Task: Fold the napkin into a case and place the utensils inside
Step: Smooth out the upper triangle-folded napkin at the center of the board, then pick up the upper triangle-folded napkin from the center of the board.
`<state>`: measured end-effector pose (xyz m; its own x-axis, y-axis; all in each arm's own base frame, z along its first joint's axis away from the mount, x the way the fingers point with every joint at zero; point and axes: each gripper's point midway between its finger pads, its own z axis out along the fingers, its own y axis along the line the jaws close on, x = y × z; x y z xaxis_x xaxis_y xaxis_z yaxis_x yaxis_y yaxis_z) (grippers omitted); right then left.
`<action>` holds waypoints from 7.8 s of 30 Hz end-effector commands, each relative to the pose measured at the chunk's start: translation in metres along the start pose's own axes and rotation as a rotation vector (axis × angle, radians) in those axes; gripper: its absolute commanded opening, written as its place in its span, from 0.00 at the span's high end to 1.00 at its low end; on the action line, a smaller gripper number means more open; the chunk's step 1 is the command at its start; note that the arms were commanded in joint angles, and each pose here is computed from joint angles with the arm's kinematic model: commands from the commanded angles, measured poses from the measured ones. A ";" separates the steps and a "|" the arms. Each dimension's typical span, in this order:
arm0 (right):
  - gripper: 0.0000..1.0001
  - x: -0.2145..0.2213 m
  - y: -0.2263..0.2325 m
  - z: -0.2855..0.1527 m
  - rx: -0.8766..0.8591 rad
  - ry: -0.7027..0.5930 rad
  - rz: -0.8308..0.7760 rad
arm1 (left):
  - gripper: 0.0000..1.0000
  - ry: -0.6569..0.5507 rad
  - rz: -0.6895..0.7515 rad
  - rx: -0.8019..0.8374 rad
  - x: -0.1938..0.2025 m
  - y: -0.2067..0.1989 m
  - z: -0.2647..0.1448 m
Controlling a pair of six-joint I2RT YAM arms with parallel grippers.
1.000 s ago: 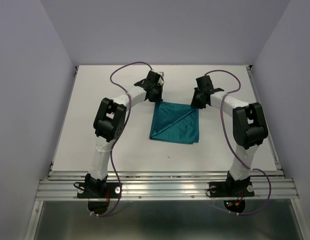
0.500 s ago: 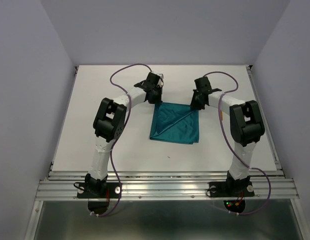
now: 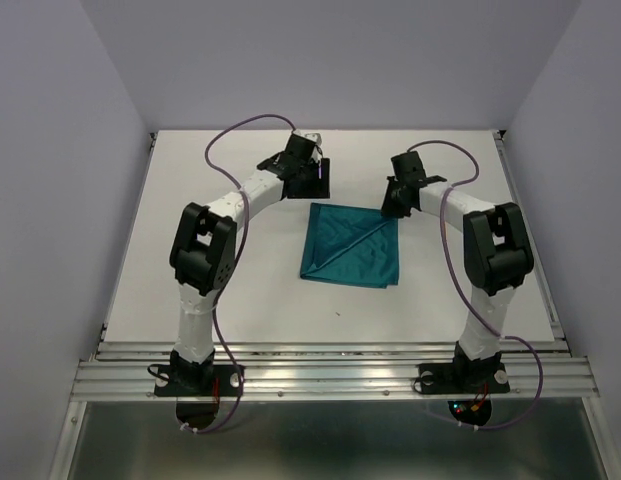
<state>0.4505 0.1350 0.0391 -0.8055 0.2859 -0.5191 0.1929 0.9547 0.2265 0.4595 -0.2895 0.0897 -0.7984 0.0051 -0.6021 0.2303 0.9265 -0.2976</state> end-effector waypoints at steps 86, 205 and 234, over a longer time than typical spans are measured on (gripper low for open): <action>0.78 -0.001 0.038 -0.037 -0.067 -0.101 -0.016 | 1.00 0.116 -0.018 -0.029 0.161 -0.002 -0.076; 0.43 0.190 0.155 -0.092 -0.149 0.067 -0.704 | 0.39 0.045 -0.431 -0.134 0.079 0.104 -0.090; 0.99 0.195 0.165 -0.092 -0.234 -0.008 -0.704 | 0.12 0.164 -0.445 0.200 0.115 0.056 -0.075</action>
<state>0.2694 0.3252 0.0269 -0.7364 -0.4146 -0.5347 -0.4669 0.8833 -0.0418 0.3381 -0.2001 0.0549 -0.9111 -0.3219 -0.2574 -0.1131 0.7958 -0.5950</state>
